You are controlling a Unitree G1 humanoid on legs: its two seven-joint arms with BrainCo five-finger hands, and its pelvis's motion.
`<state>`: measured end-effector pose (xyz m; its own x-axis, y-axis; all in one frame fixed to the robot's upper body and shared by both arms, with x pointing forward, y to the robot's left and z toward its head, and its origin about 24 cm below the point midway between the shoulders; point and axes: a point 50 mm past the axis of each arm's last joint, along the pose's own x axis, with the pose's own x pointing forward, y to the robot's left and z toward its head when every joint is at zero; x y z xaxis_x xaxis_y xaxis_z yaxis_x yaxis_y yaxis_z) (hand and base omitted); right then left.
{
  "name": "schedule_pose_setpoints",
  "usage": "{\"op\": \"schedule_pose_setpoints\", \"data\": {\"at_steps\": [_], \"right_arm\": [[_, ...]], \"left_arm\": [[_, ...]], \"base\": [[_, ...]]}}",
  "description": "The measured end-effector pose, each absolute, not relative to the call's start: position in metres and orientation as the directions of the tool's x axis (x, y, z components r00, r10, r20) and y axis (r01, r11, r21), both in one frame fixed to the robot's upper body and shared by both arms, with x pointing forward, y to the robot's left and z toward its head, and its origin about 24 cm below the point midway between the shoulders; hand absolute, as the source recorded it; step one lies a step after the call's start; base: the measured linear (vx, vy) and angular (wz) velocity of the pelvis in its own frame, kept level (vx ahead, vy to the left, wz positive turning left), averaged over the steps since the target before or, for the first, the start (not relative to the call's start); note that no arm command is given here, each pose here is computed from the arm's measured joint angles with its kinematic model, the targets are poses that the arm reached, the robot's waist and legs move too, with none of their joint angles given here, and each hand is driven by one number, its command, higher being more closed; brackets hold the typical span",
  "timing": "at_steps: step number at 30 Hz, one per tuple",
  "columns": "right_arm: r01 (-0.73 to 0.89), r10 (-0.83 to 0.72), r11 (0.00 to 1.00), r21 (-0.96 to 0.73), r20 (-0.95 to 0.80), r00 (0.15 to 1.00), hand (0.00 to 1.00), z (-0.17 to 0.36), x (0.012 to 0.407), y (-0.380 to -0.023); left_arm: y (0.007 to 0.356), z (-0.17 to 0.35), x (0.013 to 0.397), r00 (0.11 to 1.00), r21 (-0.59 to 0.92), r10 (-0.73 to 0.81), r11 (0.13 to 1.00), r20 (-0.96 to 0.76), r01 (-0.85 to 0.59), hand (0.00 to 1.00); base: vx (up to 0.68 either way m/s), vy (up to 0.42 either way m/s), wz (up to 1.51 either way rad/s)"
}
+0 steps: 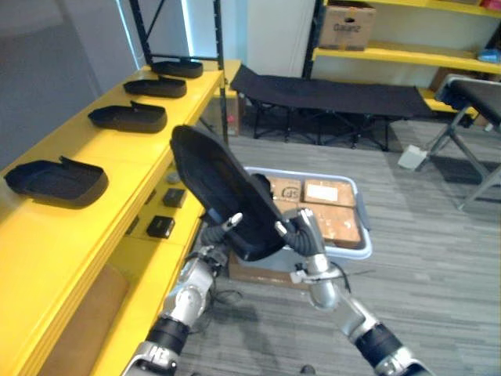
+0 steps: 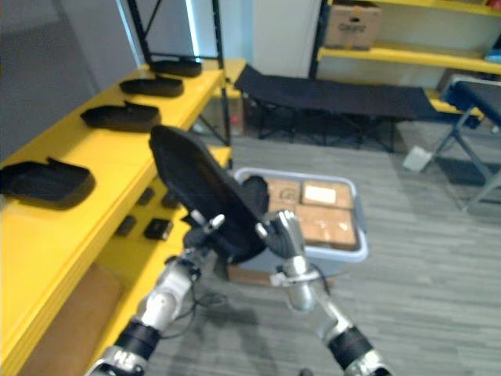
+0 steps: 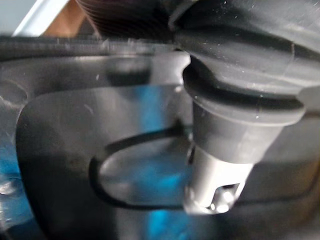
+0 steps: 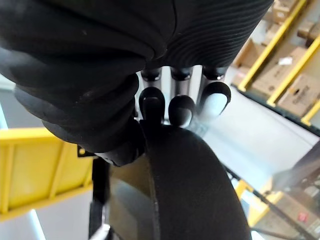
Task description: Walk over and take plastic housings, then place them on the shelf
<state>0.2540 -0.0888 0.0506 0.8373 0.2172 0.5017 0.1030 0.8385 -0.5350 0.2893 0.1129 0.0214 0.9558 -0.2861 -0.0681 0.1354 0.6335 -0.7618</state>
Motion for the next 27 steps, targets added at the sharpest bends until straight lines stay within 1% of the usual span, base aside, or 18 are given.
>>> {"op": "schedule_pose_setpoints", "data": {"at_steps": [4, 8, 9, 14, 17, 19, 20, 21, 22, 24, 26, 27], "right_arm": [[0.105, 0.211, 0.848, -0.52, 0.512, 0.833, 1.0, 0.051, 0.253, -0.085], [0.105, 0.21, 0.851, -0.515, 0.516, 0.83, 1.0, 0.052, 0.252, -0.084], [0.107, 0.208, 0.851, -0.513, 0.518, 0.83, 0.0, 0.052, 0.252, -0.084], [0.087, 0.198, 0.876, -0.475, 0.518, 0.832, 0.0, 0.053, 0.251, -0.083], [0.065, 0.186, 0.895, -0.441, 0.502, 0.845, 0.0, 0.052, 0.251, -0.085], [0.059, 0.173, 0.912, -0.405, 0.512, 0.842, 0.0, 0.058, 0.251, -0.086], [0.049, 0.165, 0.93, -0.365, 0.531, 0.831, 0.0, 0.068, 0.252, -0.086], [0.046, 0.165, 0.932, -0.358, 0.535, 0.829, 0.0, 0.07, 0.252, -0.086], [0.041, 0.159, 0.945, -0.325, 0.564, 0.811, 0.0, 0.082, 0.253, -0.087], [0.007, 0.162, 0.965, -0.264, 0.612, 0.774, 0.0, 0.104, 0.253, -0.088], [-0.048, 0.148, 0.986, -0.16, 0.701, 0.697, 0.0, 0.141, 0.251, -0.091], [-0.039, 0.124, 0.99, -0.134, 0.723, 0.68, 0.0, 0.149, 0.25, -0.095]], "left_arm": [[0.113, 0.022, 0.289, 0.957, -0.79, -0.283, 0.6, -0.065, 0.124, 1.0], [0.112, 0.021, 0.289, 0.957, -0.802, -0.284, 0.585, -0.064, 0.12, 1.0], [0.112, 0.022, 0.289, 0.957, -0.802, -0.283, 0.585, -0.062, 0.121, 1.0], [0.11, 0.023, 0.289, 0.963, -0.789, -0.267, 0.6, -0.042, 0.131, 1.0], [0.111, 0.03, 0.29, 0.968, -0.751, -0.251, 0.642, -0.016, 0.154, 1.0], [0.111, 0.043, 0.292, 0.973, -0.698, -0.228, 0.691, 0.033, 0.186, 1.0], [0.113, 0.057, 0.293, 0.975, -0.658, -0.202, 0.723, 0.089, 0.209, 1.0], [0.113, 0.06, 0.293, 0.976, -0.652, -0.196, 0.728, 0.099, 0.213, 1.0], [0.115, 0.073, 0.293, 0.975, -0.622, -0.165, 0.751, 0.151, 0.224, 1.0], [0.122, 0.089, 0.293, 0.973, -0.571, -0.082, 0.798, 0.214, 0.192, 1.0], [0.132, 0.097, 0.293, 0.967, -0.469, 0.038, 0.879, 0.254, 0.089, 1.0], [0.135, 0.097, 0.293, 0.965, -0.449, 0.058, 0.891, 0.257, 0.066, 1.0]], "base": [[0.0, 0.0, 0.0], [0.0, 0.0, 0.0], [0.0, 0.0, 0.0], [0.0, 0.0, 0.0], [0.0, 0.0, 0.0], [0.0, 0.0, 0.0], [0.0, 0.0, 0.0], [0.0, 0.0, 0.0], [0.0, 0.0, 0.0], [0.0, 0.0, 0.0], [0.0, 0.0, -0.04], [0.0, 0.0, -0.04]]}}
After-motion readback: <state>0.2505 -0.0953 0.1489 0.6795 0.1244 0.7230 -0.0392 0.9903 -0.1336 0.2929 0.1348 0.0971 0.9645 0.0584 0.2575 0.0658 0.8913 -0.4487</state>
